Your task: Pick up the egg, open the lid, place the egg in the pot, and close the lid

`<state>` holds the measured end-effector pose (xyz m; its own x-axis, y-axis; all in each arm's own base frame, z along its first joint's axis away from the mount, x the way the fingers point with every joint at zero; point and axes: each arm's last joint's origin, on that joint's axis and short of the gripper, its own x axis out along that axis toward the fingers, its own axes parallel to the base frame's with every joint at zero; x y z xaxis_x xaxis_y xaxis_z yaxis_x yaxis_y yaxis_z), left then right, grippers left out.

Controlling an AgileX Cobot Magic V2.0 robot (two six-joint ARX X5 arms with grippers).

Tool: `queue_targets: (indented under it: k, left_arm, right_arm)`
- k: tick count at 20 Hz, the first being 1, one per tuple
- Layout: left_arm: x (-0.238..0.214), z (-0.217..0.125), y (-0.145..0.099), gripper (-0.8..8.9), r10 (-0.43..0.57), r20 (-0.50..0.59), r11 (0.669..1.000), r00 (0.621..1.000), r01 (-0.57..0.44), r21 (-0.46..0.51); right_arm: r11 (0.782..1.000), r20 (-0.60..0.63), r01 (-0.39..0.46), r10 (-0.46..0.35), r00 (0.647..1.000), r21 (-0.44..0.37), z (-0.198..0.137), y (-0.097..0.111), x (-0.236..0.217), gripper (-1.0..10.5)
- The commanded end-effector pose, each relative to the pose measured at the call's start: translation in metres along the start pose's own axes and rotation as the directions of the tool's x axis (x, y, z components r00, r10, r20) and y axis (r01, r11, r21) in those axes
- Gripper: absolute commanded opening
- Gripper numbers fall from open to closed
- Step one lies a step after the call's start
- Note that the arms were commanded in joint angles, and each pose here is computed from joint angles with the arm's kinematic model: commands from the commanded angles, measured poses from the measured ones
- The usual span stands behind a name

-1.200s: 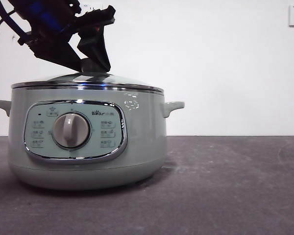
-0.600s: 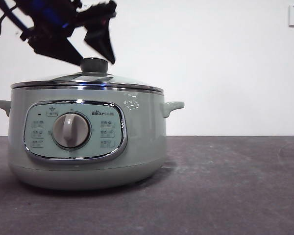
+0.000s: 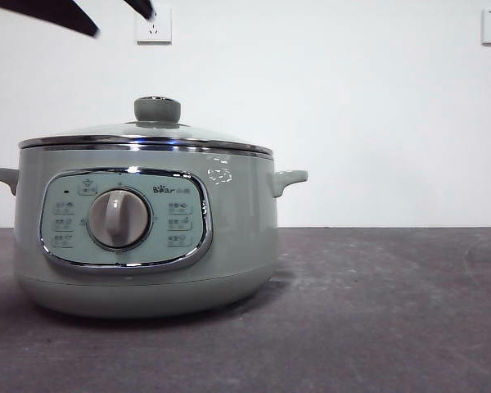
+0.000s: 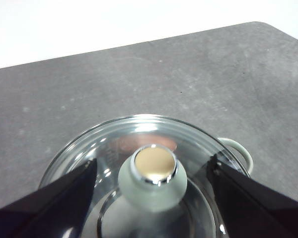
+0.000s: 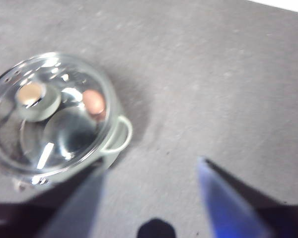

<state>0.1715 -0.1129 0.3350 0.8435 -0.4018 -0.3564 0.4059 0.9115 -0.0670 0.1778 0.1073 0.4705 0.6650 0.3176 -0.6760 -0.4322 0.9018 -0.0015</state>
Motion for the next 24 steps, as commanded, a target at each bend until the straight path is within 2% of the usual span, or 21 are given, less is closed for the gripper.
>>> queue_targets:
  k: [1,2,3,4,10,15,17,24]
  left_arm:
    - [-0.024,0.003,0.002,2.80,-0.010,0.026,1.000,1.000,0.010,-0.004]
    - [-0.033,0.002,0.003,1.89,-0.011,0.032,1.000,0.999,0.011,-0.005]
    - [-0.042,0.002,0.005,0.53,-0.011,0.038,1.000,0.999,0.012,-0.006]
    - [-0.049,0.001,0.006,-0.12,-0.011,0.041,1.000,0.999,0.012,-0.006]
    - [-0.061,-0.013,0.010,-0.08,0.071,-0.014,0.997,0.997,-0.071,0.032]
    - [-0.046,-0.053,0.005,-0.08,0.031,0.049,0.998,0.998,-0.034,0.045]
    - [-0.038,-0.069,0.003,-0.08,0.013,0.060,0.999,0.998,-0.016,0.047]
    - [-0.033,-0.076,0.003,-0.03,0.020,-0.002,0.999,1.000,-0.020,0.042]
  right_arm:
    - [1.000,0.003,-0.012,0.012,1.000,-0.004,-0.010,0.004,0.006,0.1]
    - [1.000,0.013,-0.016,0.016,1.000,-0.008,-0.015,0.004,0.010,-0.1]
    - [1.000,0.032,-0.016,0.016,0.999,-0.009,-0.022,0.005,0.013,-0.1]
    - [1.000,0.053,-0.017,0.018,0.998,-0.007,-0.029,0.005,0.018,-0.1]
    - [1.000,0.197,-0.010,0.008,0.980,0.009,-0.095,0.002,0.058,-0.1]
    - [1.000,0.238,0.005,-0.008,0.971,0.011,-0.154,0.003,0.098,-0.1]
    - [1.000,0.229,-0.001,-0.001,0.974,0.008,-0.165,0.003,0.107,-0.1]
    - [0.999,0.201,-0.002,-0.005,0.980,0.035,-0.166,0.003,0.110,0.0]
